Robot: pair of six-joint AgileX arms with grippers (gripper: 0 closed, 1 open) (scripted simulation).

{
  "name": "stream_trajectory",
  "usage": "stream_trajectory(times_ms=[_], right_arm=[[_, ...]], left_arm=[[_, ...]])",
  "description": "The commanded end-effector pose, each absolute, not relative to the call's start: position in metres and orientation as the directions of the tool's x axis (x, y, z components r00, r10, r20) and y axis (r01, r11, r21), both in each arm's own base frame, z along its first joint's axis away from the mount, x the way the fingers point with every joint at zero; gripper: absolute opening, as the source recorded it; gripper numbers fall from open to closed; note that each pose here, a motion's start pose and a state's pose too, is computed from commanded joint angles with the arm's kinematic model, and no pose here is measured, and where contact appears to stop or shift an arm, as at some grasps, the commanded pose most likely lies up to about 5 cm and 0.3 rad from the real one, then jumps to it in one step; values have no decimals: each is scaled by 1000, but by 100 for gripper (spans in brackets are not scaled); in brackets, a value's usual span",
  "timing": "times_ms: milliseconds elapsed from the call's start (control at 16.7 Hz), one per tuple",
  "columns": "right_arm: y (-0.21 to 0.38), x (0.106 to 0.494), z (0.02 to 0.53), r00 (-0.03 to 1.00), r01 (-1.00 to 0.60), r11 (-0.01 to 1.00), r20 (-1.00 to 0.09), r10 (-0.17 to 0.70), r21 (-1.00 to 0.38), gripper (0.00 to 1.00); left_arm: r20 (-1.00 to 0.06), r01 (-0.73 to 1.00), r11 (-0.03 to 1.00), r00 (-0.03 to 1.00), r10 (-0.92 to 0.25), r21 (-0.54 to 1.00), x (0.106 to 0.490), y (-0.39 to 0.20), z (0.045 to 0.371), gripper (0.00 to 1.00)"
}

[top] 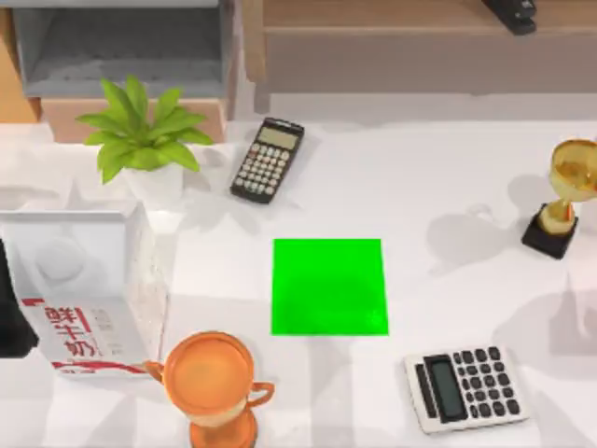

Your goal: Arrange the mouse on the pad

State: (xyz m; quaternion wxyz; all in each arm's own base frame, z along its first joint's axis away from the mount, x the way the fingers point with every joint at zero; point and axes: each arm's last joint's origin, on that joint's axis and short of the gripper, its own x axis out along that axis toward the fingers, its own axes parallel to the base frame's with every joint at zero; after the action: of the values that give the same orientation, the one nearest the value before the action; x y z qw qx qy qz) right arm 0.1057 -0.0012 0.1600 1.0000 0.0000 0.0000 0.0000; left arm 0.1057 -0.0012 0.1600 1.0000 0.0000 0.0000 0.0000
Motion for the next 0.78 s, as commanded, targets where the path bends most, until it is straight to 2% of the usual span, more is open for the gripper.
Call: stream_trajectory(times_ms=[240,480,600,780], right_arm=[[-1,106,160,1000,0,1000,0,0,0,100],[-1,106,160,1000,0,1000,0,0,0,100],[-1,106,160,1000,0,1000,0,0,0,100],[-1,106,160,1000,0,1000,0,0,0,100]], left_arm=[[-7,-24,1000,1000,24,-16,106,1,168,100],[-82,-144,986,987,137,-85,111,10,210,100],[-160,-229,966,965,208,-125,123,18,240,100],[-368,-374,913,881,296,-163,157,38,270,100]])
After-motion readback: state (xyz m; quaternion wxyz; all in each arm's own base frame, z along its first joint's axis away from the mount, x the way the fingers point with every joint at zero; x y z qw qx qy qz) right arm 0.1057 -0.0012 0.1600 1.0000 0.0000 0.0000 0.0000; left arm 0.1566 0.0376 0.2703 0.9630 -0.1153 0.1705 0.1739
